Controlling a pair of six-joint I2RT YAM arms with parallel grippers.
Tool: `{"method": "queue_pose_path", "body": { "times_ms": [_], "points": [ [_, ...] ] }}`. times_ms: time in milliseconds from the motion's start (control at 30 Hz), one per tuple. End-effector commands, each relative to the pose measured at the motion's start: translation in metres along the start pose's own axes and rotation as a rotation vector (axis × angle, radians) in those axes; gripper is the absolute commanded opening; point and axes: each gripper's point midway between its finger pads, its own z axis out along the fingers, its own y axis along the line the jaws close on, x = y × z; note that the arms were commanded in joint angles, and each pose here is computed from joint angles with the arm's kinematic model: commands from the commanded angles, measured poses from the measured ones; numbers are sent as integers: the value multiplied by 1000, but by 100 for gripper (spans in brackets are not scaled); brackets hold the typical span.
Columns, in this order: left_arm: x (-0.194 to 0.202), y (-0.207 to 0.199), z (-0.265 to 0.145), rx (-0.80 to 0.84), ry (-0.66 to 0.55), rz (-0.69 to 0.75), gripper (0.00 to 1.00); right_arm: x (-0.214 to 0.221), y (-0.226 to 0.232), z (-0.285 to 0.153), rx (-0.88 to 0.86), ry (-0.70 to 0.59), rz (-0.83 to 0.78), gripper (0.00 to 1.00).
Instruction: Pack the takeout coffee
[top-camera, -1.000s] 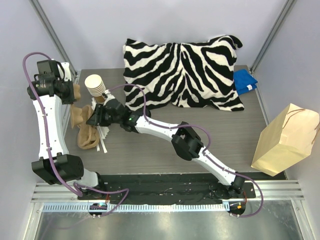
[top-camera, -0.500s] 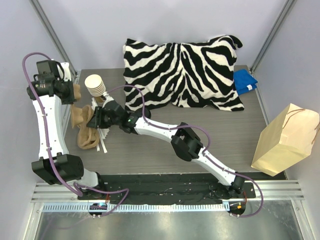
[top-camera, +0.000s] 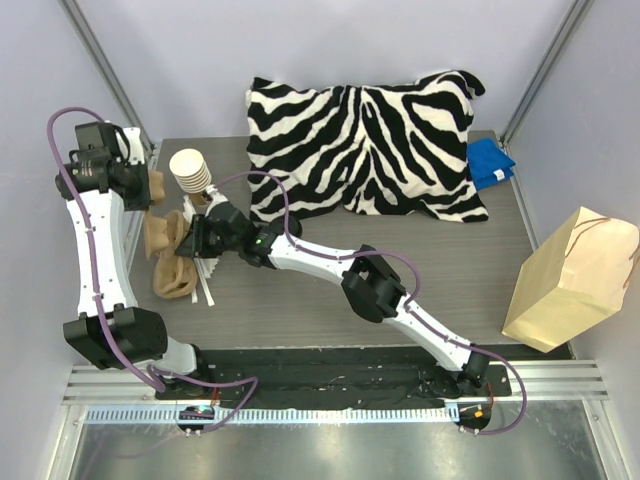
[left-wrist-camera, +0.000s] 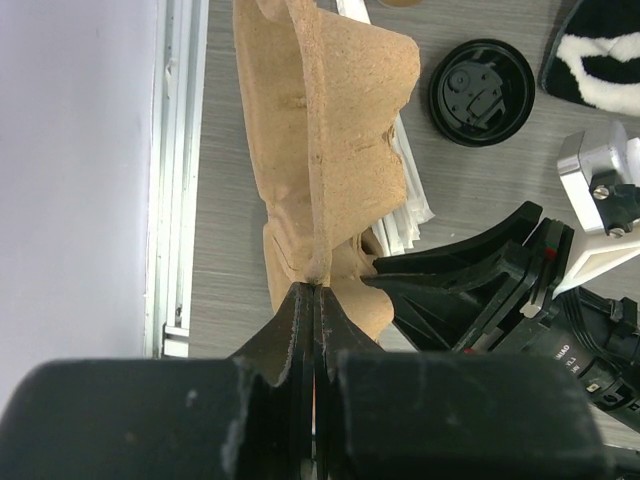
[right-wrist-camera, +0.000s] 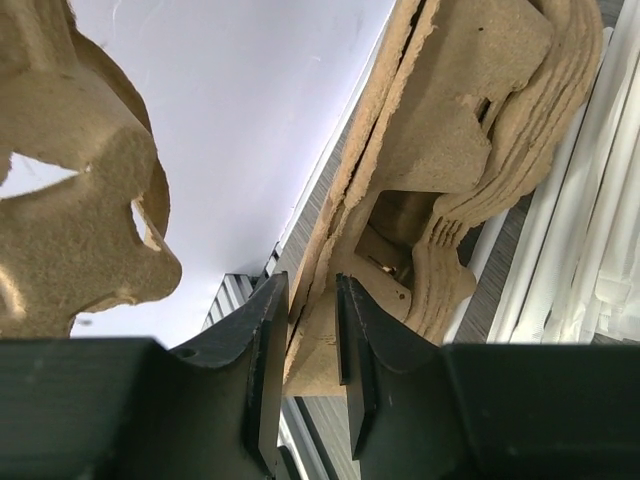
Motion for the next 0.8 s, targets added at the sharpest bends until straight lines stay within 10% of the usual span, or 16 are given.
{"method": "queue_pose_path", "body": {
  "times_ms": [0, 200, 767],
  "points": [
    [-4, 0, -8, 5, -41, -11, 0, -2, 1, 0, 13, -15, -29, 32],
    [-5, 1, -7, 3, -37, -11, 0, -7, 10, -1, -30, -18, -36, 1],
    [-7, 2, -6, -1, -37, -8, 0, -34, 58, -11, -282, -61, 89, 1]
  ]
}}
